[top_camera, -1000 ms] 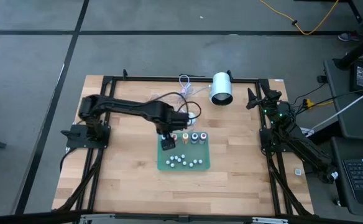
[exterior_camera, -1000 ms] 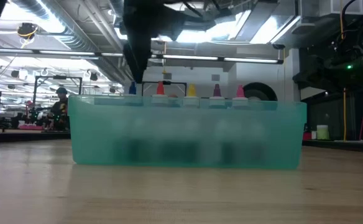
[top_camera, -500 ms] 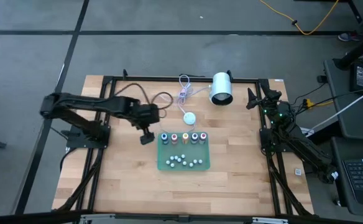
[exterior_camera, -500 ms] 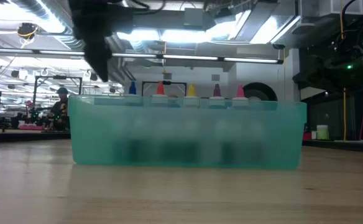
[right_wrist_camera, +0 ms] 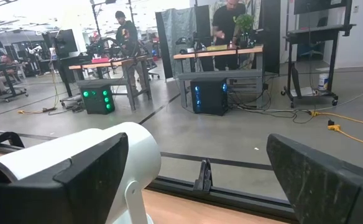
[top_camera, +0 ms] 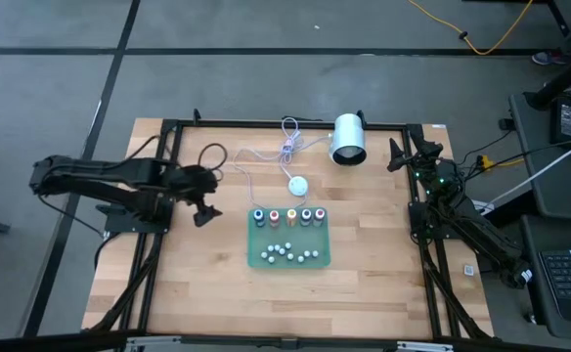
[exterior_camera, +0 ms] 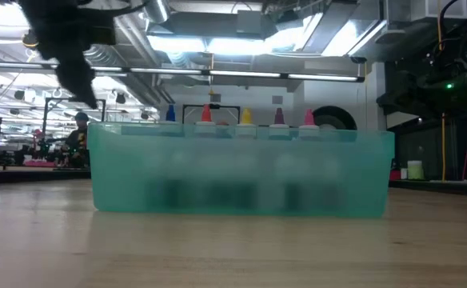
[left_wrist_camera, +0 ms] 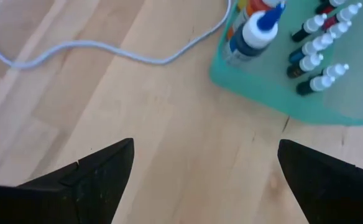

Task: Pick & Place food coloring
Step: Return to Home Position

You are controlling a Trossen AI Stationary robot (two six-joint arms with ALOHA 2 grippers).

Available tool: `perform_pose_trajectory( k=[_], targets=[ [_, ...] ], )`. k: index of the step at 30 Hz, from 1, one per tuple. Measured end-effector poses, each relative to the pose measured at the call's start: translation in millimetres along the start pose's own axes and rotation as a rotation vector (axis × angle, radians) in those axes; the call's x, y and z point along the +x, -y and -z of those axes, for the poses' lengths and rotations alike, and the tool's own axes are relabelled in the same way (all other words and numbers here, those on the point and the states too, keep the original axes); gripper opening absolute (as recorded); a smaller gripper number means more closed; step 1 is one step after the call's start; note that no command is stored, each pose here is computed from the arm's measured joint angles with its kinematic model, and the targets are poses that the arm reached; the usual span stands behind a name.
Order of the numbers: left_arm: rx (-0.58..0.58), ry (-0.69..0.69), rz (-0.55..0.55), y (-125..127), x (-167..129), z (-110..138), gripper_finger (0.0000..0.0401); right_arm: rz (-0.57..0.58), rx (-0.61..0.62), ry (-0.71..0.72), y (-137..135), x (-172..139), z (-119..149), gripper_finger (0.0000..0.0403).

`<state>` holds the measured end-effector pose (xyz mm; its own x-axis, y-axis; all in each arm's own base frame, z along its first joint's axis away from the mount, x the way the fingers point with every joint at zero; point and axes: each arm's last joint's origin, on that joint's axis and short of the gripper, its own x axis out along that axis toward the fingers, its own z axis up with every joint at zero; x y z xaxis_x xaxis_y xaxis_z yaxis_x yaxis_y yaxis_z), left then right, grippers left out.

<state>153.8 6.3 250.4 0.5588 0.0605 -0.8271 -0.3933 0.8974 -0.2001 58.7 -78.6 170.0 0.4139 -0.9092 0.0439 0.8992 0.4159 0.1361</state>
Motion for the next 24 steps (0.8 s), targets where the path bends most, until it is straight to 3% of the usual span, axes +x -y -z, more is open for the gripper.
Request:
perform_pose_trajectory(
  k=[4,8,15,24],
  targets=[
    [-0.046,0.073,0.027,-7.0,1.7,18.1,0.0389,0.000,0.000,0.000,0.0,0.0,0.0,0.0384],
    [-0.109,0.239,0.091,-11.3,8.7,26.7,0.0389,0.000,0.000,0.000,0.0,0.0,0.0,0.0384],
    [-0.009,0.575,0.174,-16.1,14.2,33.9,0.0389,0.000,0.000,0.000,0.0,0.0,0.0,0.0384],
    [0.009,0.722,0.077,-31.4,19.9,58.5,0.0389,0.000,0.000,0.000,0.0,0.0,0.0,0.0384]
  ],
)
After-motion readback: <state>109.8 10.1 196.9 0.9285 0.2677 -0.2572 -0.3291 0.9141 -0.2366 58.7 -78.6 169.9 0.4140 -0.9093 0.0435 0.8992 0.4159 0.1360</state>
